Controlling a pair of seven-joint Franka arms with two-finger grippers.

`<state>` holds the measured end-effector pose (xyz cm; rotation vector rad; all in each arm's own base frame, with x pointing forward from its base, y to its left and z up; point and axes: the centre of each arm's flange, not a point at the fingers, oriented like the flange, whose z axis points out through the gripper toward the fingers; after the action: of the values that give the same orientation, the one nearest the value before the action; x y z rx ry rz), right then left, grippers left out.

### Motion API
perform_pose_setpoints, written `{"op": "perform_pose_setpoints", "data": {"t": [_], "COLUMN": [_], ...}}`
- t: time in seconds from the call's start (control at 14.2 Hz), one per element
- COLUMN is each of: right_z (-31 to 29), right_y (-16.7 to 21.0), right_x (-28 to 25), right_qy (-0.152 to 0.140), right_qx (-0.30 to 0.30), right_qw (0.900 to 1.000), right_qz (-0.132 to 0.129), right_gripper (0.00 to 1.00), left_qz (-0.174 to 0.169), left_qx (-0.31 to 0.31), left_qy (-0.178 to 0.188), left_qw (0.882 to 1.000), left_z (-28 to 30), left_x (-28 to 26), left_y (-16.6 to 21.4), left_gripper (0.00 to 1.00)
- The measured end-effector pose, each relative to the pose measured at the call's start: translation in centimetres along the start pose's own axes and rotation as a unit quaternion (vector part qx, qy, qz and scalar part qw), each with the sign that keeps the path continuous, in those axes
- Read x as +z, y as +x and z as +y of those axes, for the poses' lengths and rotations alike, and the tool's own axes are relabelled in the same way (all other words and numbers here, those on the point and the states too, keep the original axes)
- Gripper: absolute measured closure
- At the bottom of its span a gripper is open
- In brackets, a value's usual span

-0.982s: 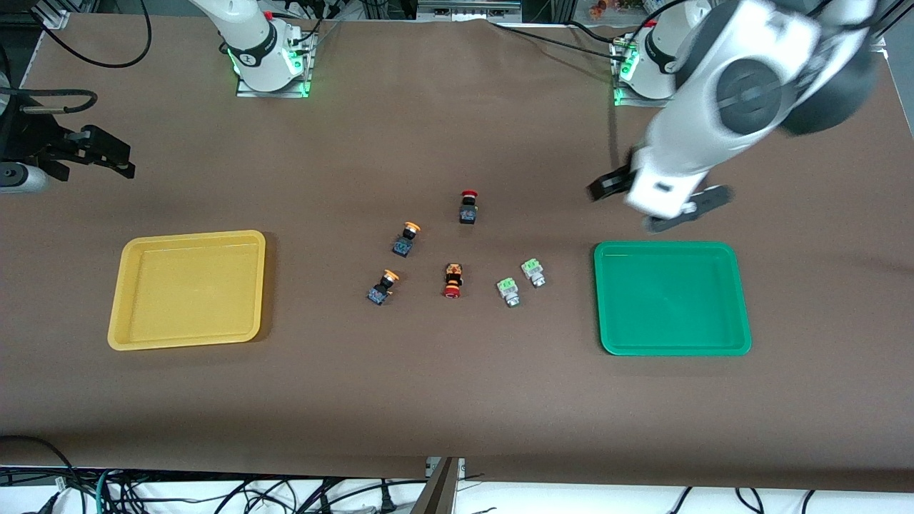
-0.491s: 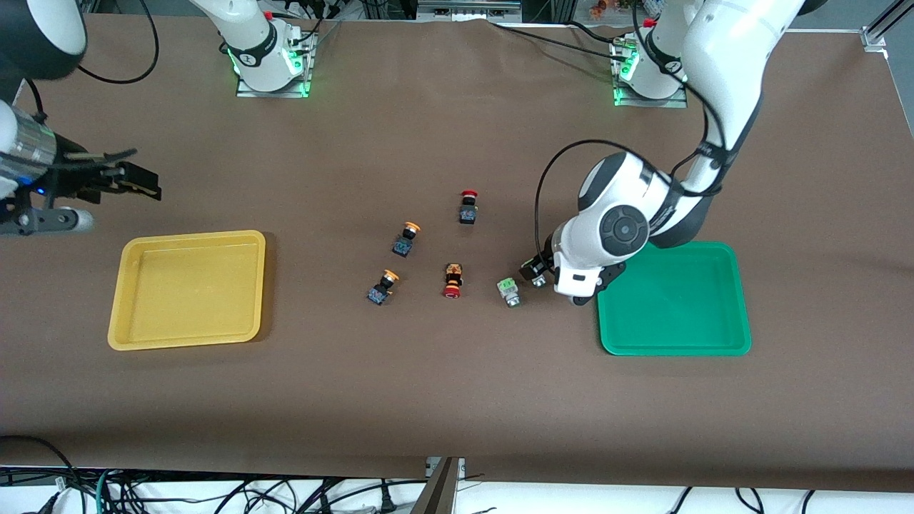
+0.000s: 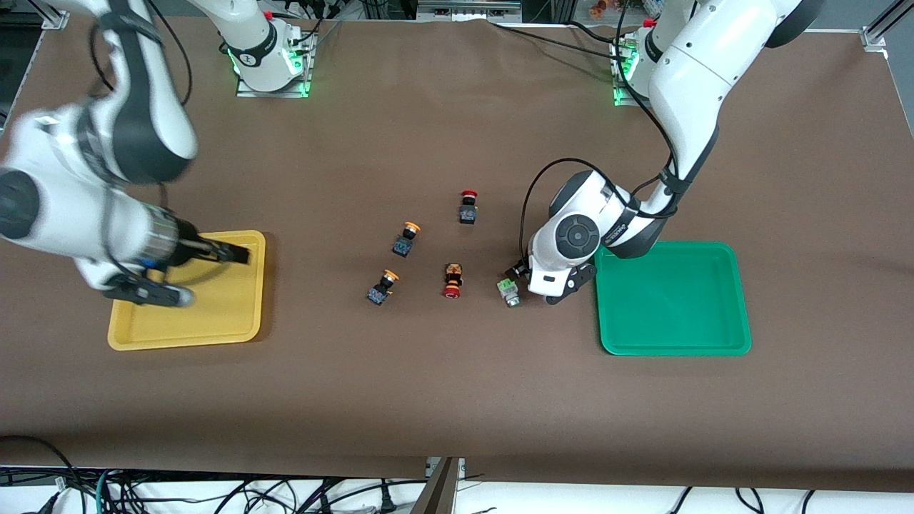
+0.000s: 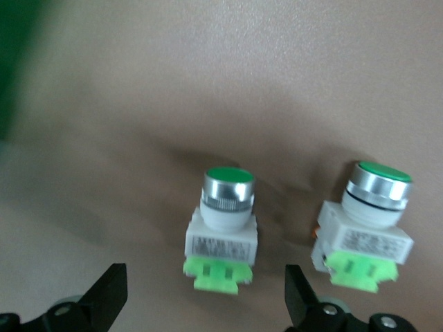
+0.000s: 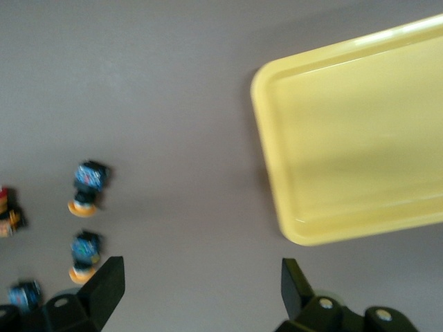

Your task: Place green and yellow buttons in trays

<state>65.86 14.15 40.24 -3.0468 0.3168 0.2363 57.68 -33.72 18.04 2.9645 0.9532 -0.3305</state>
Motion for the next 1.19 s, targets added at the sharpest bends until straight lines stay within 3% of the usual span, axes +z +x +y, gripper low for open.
{"op": "perform_pose_setpoints", "data": {"t": [0.14, 0.28, 0.49, 0.56, 0.84, 1.05, 1.19], "right_z": [-5.7, -10.4, -14.7, -15.4, -16.9, -17.3, -17.4], "right_y": [-0.1, -1.1, -2.2, -2.3, -2.5, -2.8, -3.1], "right_x": [5.0, 8.7, 13.5, 15.0, 20.1, 22.0, 23.1], "right_qy": [0.002, 0.011, 0.019, 0.02, 0.026, 0.023, 0.017], "right_qx": [0.042, 0.074, 0.109, 0.114, 0.138, 0.139, 0.138], "right_qw": [0.999, 0.996, 0.993, 0.992, 0.988, 0.988, 0.989], "right_qz": [0.018, 0.038, 0.052, 0.055, 0.064, 0.063, 0.058], "right_gripper": [0.0, 0.0, 0.0, 0.0, 0.0, 0.0, 0.04], "left_qz": [0.007, 0.008, 0.009, 0.01, 0.014, 0.015, 0.001], "left_qx": [0.005, 0.013, 0.026, 0.029, 0.09, 0.184, 0.25], "left_qy": [0.0, 0.001, -0.001, -0.004, 0.014, 0.018, 0.014], "left_qw": [1.0, 1.0, 1.0, 1.0, 0.996, 0.983, 0.968], "left_z": [-0.1, -0.2, -0.7, -0.9, -3.5, -10.0, -16.0], "left_x": [0.6, 0.8, 0.5, 0.2, -7.0, -12.6, -12.4], "left_y": [0.3, 0.5, 1.6, 2.1, 6.5, 13.5, 19.4], "left_gripper": [0.0, 0.18, 0.53, 0.59, 0.59, 0.59, 0.59]}}
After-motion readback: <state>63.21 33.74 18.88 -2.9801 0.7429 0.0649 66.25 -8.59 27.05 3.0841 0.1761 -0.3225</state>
